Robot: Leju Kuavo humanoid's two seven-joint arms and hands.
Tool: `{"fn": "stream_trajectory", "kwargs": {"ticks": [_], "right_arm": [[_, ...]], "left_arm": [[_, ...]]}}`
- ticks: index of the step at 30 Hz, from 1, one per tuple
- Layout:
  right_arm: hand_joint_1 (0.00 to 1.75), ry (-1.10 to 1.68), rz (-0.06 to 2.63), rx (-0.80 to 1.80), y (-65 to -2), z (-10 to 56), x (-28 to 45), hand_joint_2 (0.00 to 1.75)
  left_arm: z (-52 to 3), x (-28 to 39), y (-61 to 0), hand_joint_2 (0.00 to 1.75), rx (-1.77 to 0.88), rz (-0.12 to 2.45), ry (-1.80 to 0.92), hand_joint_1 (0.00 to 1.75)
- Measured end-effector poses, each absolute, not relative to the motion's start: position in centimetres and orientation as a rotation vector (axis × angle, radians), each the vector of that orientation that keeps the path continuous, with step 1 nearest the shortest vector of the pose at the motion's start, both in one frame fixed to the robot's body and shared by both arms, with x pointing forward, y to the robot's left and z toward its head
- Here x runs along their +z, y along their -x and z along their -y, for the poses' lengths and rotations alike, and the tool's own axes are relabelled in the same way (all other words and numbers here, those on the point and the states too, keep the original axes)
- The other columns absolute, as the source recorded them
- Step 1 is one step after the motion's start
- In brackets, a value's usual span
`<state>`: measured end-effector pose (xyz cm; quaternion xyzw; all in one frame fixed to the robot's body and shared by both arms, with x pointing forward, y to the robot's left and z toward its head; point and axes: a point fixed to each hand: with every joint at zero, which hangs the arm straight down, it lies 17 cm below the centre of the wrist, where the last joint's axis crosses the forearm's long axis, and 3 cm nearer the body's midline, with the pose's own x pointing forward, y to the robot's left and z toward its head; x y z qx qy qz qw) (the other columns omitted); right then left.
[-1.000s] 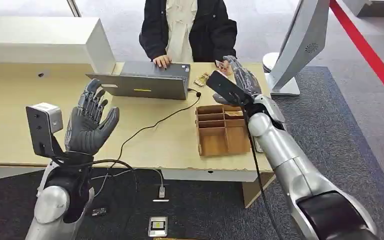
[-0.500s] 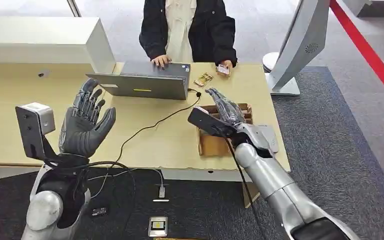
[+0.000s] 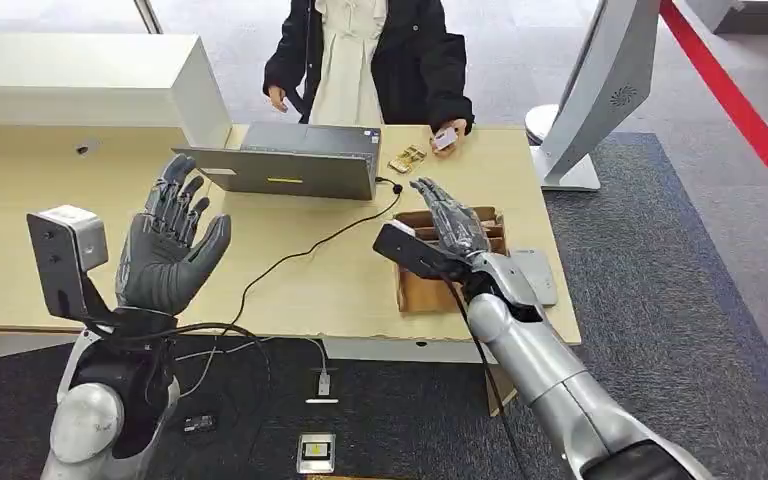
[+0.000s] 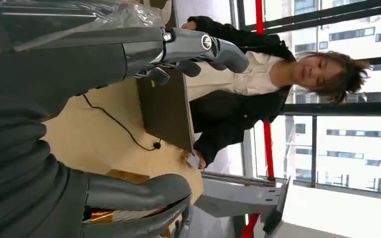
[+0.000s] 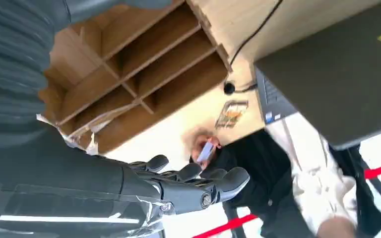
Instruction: Pass the card to the sensor for recognition and then transmit it.
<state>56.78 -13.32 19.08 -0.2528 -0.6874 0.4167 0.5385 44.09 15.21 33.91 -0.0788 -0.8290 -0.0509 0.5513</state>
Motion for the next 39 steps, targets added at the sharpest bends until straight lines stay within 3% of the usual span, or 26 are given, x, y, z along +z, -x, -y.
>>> {"fn": "stream_trajectory", "kwargs": {"ticks": [16,39], "right_arm": [[0.00,0.909,1.619,0.977,-59.1,20.0,19.1,1.75],[0.00,0.934,1.479,0.996,-59.5,23.8,15.1,1.75]], "left_arm": [[-14.7,34.0,-43.8,1.75,-0.127,1.964,0.192,0.00],[-14.1,34.4,-43.6,1.75,-0.136,1.981,0.224,0.00]]}}
